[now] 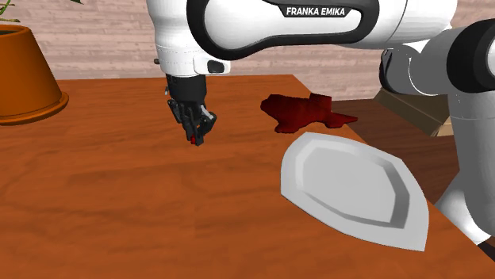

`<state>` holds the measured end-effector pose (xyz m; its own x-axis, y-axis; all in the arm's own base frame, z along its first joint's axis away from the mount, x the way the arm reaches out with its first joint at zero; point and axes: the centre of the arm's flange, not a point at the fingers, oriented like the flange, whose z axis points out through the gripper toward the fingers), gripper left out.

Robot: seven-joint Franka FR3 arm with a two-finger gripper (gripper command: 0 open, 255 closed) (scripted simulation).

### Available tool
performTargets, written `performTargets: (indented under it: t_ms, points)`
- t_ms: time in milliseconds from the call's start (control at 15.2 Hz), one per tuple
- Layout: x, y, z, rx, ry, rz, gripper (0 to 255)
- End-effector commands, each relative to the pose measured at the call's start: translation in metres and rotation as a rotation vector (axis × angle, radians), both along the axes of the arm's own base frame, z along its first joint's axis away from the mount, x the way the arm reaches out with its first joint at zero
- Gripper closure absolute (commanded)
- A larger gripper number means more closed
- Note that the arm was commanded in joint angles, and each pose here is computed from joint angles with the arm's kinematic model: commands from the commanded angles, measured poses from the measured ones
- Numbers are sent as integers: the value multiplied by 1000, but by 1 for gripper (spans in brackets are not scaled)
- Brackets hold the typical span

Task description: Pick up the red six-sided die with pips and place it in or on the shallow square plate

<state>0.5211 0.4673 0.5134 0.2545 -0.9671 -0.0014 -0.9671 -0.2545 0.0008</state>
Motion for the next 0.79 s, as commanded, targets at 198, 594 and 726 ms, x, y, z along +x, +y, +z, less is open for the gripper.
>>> performTargets:
  t_ms: [198, 594, 726]
  points:
    - [0, 0, -2, -1, 2, 0, 255]
    - [0, 0, 25, -1, 2, 0, 255]
    - [0, 0, 36, -1, 2, 0, 255]
